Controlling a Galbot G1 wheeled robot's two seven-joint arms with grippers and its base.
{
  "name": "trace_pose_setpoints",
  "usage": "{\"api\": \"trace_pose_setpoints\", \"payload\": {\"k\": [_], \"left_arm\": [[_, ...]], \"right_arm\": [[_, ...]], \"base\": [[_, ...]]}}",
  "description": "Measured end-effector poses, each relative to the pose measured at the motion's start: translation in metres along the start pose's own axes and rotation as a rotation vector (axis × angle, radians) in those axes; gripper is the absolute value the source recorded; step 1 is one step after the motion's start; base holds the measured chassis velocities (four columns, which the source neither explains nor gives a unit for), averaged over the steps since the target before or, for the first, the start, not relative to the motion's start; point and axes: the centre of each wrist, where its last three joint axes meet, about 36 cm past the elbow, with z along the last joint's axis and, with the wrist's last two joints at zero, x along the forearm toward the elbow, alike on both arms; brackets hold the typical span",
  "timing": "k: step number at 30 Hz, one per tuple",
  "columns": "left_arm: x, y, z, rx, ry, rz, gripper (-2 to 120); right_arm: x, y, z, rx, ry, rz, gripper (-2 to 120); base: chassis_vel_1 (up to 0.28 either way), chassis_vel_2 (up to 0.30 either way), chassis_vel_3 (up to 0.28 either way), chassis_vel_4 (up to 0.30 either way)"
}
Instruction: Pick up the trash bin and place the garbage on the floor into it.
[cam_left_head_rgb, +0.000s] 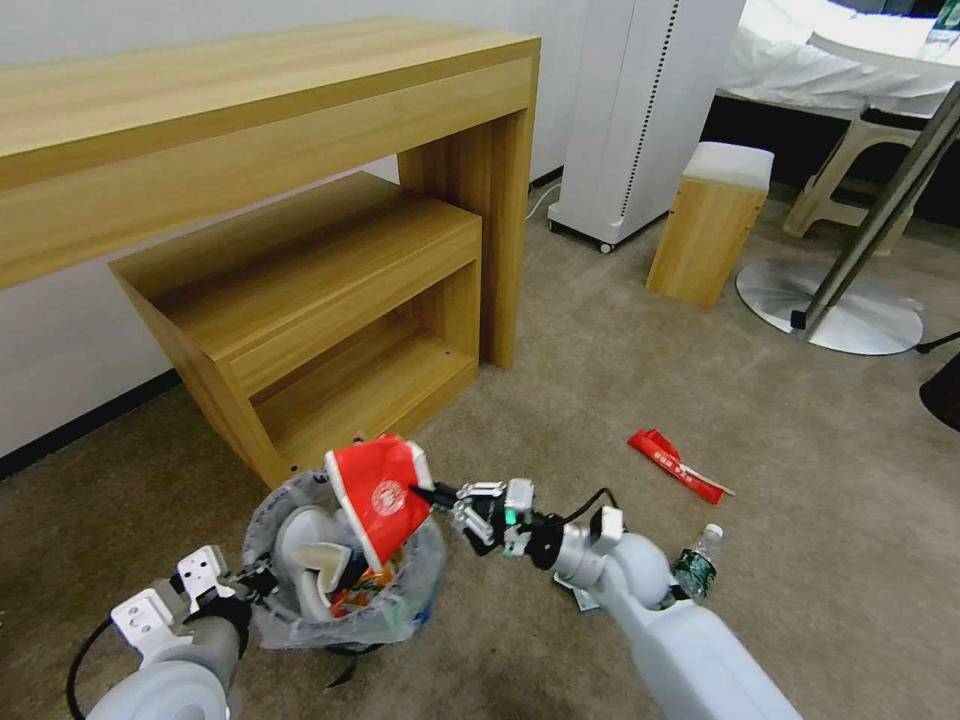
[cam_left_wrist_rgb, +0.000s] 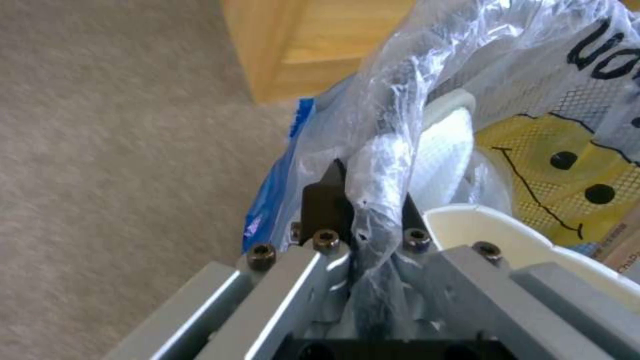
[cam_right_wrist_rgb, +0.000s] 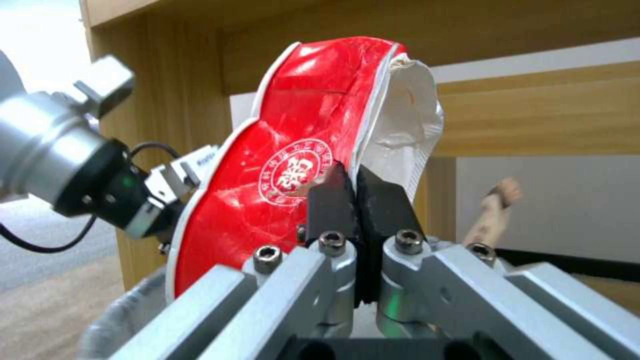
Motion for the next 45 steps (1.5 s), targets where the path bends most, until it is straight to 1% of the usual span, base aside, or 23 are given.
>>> {"api": "trace_pose_setpoints", "payload": {"k": [3, 7, 8, 9, 12, 13, 16, 17, 20, 22, 24, 25, 26, 28, 29, 30, 31, 32, 33, 36, 38, 40, 45], "left_arm": [[0.005, -0.009, 0.003, -0.001, 0.019, 0.036, 1], [0.006, -0.013, 0.005, -0.003, 0.027, 0.05, 1], [0.007, -0.014, 0.005, -0.005, 0.028, 0.053, 1], [0.007, -0.014, 0.005, -0.005, 0.028, 0.053, 1], [0.008, -0.014, 0.004, -0.009, 0.024, 0.052, 1], [0.008, -0.014, 0.004, -0.009, 0.024, 0.052, 1], [0.009, -0.013, 0.001, -0.013, 0.013, 0.047, 1], [0.009, -0.013, 0.001, -0.013, 0.013, 0.047, 1], [0.011, -0.01, -0.004, -0.016, -0.002, 0.042, 1], [0.011, -0.009, -0.006, -0.017, -0.009, 0.038, 1], [0.008, -0.002, -0.012, -0.022, -0.027, 0.018, 1], [0.008, -0.002, -0.012, -0.022, -0.027, 0.018, 1], [0.006, 0.0, -0.013, -0.024, -0.033, 0.01, 1], [0.002, 0.007, -0.017, -0.029, -0.046, -0.009, 1], [0.002, 0.007, -0.017, -0.029, -0.046, -0.009, 1], [0.0, 0.009, -0.017, -0.029, -0.049, -0.012, 1], [-0.004, 0.014, -0.019, -0.027, -0.054, -0.019, 1], [-0.006, 0.017, -0.02, -0.024, -0.058, -0.025, 1], [-0.006, 0.017, -0.02, -0.024, -0.058, -0.025, 1], [-0.012, 0.023, -0.026, -0.012, -0.09, -0.044, 1], [-0.012, 0.023, -0.026, -0.011, -0.095, -0.045, 1], [-0.011, 0.026, -0.032, -0.007, -0.123, -0.057, 1], [-0.01, 0.03, -0.036, -0.008, -0.146, -0.07, 1]], "right_arm": [[0.003, -0.001, 0.001, 0.006, 0.014, 0.007, 0], [0.008, 0.0, 0.001, 0.011, 0.029, 0.022, 3], [0.012, 0.0, 0.0, 0.016, 0.037, 0.025, 10], [0.012, 0.0, 0.0, 0.016, 0.037, 0.025, 10], [0.018, 0.0, -0.004, 0.027, 0.047, 0.016, 23], [0.018, 0.0, -0.004, 0.027, 0.047, 0.016, 23], [0.026, -0.001, -0.01, 0.05, 0.071, 0.004, 37], [0.026, -0.001, -0.01, 0.05, 0.071, 0.004, 37], [0.036, -0.002, -0.022, 0.073, 0.07, 0.045, 53], [0.038, -0.002, -0.027, 0.081, 0.06, 0.061, 57], [0.05, 0.001, -0.047, 0.116, 0.028, 0.167, 68], [0.05, 0.001, -0.047, 0.116, 0.028, 0.167, 68], [0.055, 0.003, -0.055, 0.132, 0.021, 0.23, 71], [0.072, 0.012, -0.077, 0.18, 0.023, 0.463, 83], [0.072, 0.012, -0.077, 0.18, 0.023, 0.463, 83], [0.075, 0.015, -0.081, 0.198, 0.027, 0.538, 85], [0.081, 0.021, -0.091, 0.245, 0.024, 0.719, 93], [0.087, 0.022, -0.097, 0.267, 0.013, 0.795, 96], [0.087, 0.022, -0.097, 0.267, 0.013, 0.795, 96], [0.112, 0.029, -0.117, 0.361, -0.03, 0.987, 100], [0.115, 0.029, -0.12, 0.37, -0.035, 1.005, 100], [0.143, 0.036, -0.13, 0.414, -0.051, 1.123, 100], [0.172, 0.042, -0.138, 0.463, -0.079, 1.206, 100]], "base": [[0.0, 0.0, 0.0, 0.0], [0.0, 0.0, 0.0, 0.0], [0.0, 0.0, 0.0, 0.0], [0.0, 0.0, 0.0, 0.0], [0.0, 0.0, 0.0, 0.0], [0.0, 0.0, 0.0, 0.0], [0.0, 0.0, 0.0, 0.0], [0.0, 0.0, 0.0, 0.0], [0.0, 0.0, 0.0, 0.0], [0.0, 0.0, 0.0, 0.0], [0.0, 0.0, 0.0, 0.0], [0.0, 0.0, 0.0, 0.0], [0.0, 0.0, 0.0, 0.0], [0.0, 0.0, 0.0, 0.0], [0.0, 0.0, 0.0, 0.0], [0.0, 0.0, 0.0, 0.0], [0.0, 0.0, 0.0, 0.0], [0.0, 0.0, 0.0, 0.0], [0.0, 0.0, 0.0, 0.0], [0.0, 0.0, 0.0, 0.0], [0.0, 0.0, 0.0, 0.0], [0.0, 0.0, 0.0, 0.0], [0.0, 0.0, 0.0, 0.0]]}}
